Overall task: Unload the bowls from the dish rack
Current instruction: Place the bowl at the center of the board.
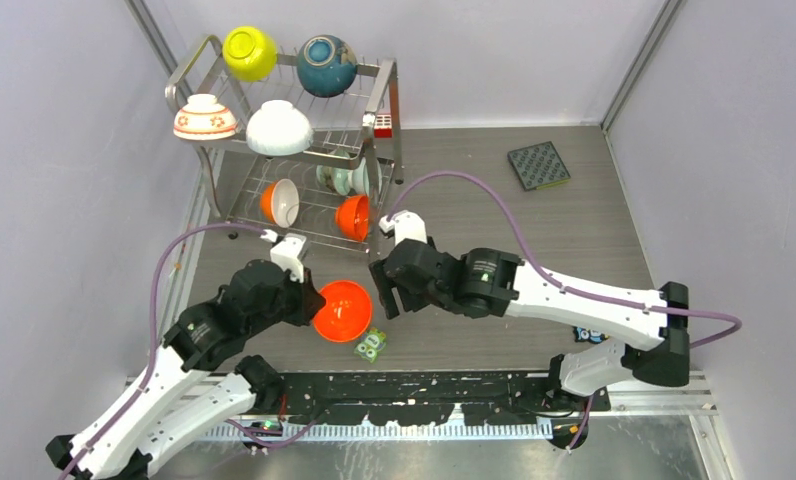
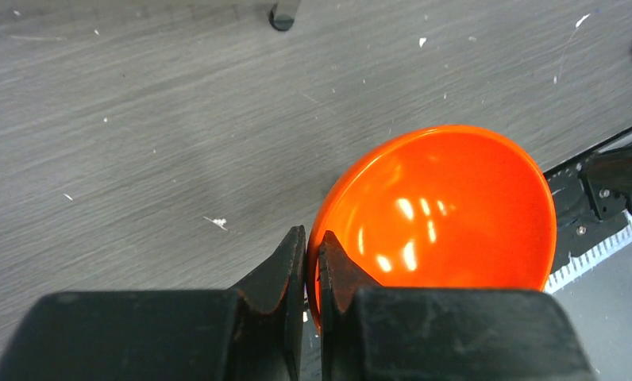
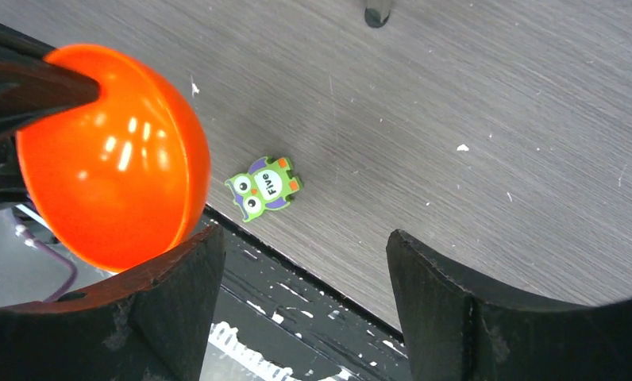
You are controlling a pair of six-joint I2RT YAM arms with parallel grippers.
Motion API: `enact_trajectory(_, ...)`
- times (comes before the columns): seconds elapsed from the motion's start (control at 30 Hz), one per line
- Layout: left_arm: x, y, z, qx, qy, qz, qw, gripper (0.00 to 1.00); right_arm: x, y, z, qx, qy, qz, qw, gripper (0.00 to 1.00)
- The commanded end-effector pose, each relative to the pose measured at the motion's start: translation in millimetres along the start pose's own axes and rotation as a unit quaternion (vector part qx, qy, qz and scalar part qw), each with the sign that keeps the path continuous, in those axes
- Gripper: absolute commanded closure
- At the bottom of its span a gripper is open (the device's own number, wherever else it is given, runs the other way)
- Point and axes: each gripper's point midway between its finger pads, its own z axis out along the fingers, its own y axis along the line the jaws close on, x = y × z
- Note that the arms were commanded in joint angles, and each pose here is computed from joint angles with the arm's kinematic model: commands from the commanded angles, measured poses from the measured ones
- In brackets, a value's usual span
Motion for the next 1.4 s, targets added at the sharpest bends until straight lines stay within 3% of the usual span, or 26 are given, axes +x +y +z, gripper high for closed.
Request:
enact_trajectory(0.0,-20.2,2.0,-4.9,-0.011,-0.054,-0.007,0.998,1.00,-12.8,16.7,-3.4,-0.004,-0.011,-0.011,1.000,0.23)
enact_trajectory(0.77,-20.7,10.7,-5.3,-0.051,-0.047,-0.031,0.997,1.00,-22.2,54.3,29.1,-0.021,-0.021,0.005,1.000,0.24)
enact_trajectory(1.37,-19.1,5.7,0.9,-0.052,-0.034,-0.050,0.997,1.00,-2.4,47.7,60.9,0.008,-0.010,0.005,1.000,0.48)
